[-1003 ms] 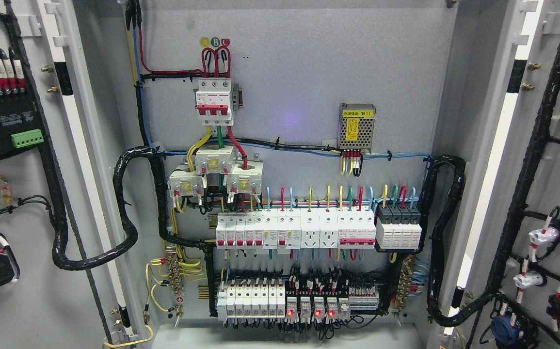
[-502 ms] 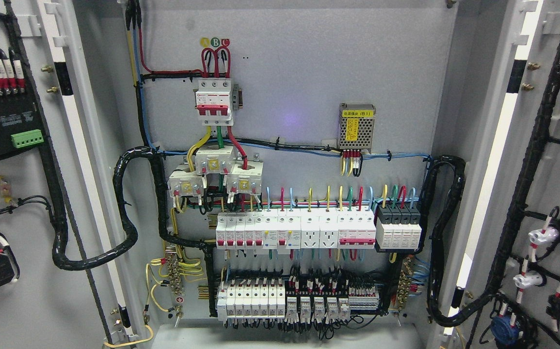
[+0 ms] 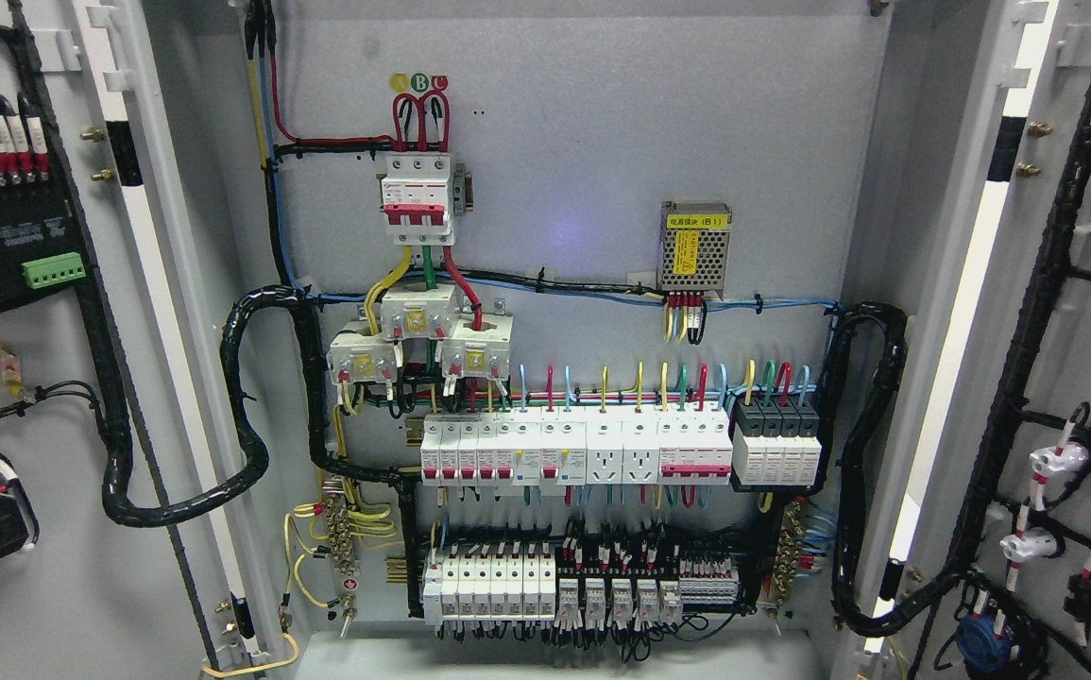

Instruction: Open door with both hands

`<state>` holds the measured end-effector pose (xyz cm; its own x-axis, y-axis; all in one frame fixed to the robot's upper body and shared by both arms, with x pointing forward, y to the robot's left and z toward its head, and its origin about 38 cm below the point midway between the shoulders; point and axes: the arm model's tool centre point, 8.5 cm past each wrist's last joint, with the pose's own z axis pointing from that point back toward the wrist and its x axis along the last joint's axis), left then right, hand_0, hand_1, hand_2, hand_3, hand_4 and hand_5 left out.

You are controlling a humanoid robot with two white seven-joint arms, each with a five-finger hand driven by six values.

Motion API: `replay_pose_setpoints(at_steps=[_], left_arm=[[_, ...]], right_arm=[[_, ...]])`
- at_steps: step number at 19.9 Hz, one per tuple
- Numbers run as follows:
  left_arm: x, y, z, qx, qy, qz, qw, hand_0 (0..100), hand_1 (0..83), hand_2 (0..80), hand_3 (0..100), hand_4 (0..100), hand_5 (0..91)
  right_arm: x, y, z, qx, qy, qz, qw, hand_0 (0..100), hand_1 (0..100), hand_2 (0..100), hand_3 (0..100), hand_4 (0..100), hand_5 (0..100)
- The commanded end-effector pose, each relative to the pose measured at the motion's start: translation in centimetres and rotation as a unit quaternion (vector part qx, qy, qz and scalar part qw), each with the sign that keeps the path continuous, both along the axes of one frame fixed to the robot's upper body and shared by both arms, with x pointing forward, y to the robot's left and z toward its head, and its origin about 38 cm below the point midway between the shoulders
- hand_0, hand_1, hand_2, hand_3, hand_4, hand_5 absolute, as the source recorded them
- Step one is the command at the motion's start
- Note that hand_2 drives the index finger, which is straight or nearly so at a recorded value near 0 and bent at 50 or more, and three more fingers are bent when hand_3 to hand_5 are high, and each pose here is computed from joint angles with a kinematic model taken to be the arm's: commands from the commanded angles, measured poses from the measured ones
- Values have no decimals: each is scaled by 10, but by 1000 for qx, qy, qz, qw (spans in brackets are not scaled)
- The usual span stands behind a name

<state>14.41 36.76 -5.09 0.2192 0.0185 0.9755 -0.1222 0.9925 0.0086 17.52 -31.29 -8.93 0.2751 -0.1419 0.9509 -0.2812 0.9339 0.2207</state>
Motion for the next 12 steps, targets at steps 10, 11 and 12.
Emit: replay_pose_setpoints(at_steps=[10, 11, 12], left_arm=[[-150, -41, -175, -25, 351, 28, 935, 0, 0, 0, 0, 0, 0], [-154, -41, -179, -30, 365, 23, 930, 0, 0, 0, 0, 0, 0], [-158, -42, -182, -36, 379, 15, 925, 0, 0, 0, 0, 0, 0]], right_arm=[[-157, 24, -148, -53, 364, -60, 928, 0, 0, 0, 0, 0, 0], [-163, 27, -151, -59, 377, -65, 922, 0, 0, 0, 0, 0, 0], [-164, 25, -153, -76, 388, -70, 916, 0, 0, 0, 0, 0, 0]])
